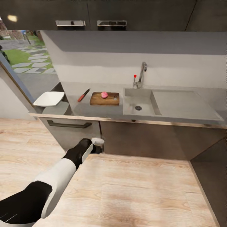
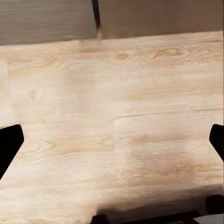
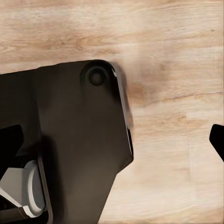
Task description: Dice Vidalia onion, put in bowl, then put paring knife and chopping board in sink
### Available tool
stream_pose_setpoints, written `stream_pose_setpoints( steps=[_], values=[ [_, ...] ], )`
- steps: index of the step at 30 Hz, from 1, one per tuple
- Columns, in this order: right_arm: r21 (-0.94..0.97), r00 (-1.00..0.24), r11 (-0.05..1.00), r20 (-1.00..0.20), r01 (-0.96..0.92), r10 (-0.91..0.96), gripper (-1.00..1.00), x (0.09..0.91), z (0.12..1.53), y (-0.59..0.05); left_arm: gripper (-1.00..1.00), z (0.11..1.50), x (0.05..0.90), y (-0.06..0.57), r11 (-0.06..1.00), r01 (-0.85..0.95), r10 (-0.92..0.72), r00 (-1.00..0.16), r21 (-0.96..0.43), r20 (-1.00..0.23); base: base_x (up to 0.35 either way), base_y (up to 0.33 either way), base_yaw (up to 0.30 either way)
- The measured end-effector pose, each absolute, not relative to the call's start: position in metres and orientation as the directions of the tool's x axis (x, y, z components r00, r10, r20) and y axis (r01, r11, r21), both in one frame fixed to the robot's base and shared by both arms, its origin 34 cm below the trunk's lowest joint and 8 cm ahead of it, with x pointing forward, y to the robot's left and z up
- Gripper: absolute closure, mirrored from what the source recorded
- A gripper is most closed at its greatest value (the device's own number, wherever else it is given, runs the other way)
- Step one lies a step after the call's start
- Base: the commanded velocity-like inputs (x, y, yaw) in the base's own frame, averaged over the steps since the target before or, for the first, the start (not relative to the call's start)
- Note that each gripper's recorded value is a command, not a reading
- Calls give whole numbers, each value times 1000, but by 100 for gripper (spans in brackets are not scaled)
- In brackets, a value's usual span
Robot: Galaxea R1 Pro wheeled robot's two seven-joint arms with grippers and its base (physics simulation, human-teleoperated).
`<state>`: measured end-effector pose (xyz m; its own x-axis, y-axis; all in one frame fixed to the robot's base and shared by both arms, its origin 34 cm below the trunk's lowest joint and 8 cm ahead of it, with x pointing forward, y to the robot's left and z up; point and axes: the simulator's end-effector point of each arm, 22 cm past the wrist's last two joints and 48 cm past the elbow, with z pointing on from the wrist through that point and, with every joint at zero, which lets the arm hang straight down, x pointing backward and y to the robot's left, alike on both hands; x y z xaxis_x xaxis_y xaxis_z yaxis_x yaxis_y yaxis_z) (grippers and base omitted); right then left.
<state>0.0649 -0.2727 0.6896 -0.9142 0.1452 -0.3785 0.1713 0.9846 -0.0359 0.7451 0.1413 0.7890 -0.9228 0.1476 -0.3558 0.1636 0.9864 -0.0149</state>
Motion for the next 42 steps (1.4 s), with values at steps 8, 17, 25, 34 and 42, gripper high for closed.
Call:
stream_pose_setpoints(
  steps=[8, 17, 25, 34, 42],
  values=[
    [-37, -913, 985, -381, 170, 143, -100, 65, 690, -274, -100, 678, 636, 169, 993, 119, 101, -930, -29, -353, -74, 0, 0],
    [-42, -892, 983, -429, 176, 141, -100, 86, 691, -280, -100, 613, 487, 207, 996, 91, 84, -966, -17, -246, -1, 0, 0],
    [-47, -790, 976, -596, 211, 142, -100, 170, 703, -294, -100, 607, 411, 272, 991, 129, 100, -907, -45, -409, 0, 0, 0],
    [-68, -776, 979, -621, 195, 111, -100, 184, 705, -314, -100, 624, 375, 298, 992, 127, 114, -831, 14, -544, 0, 0, 0],
    [-72, -781, 981, -616, 179, 97, -100, 183, 704, -316, -100, 635, 378, 335, 980, -36, 89, -805, 198, -586, 0, 0, 0]
  ],
)
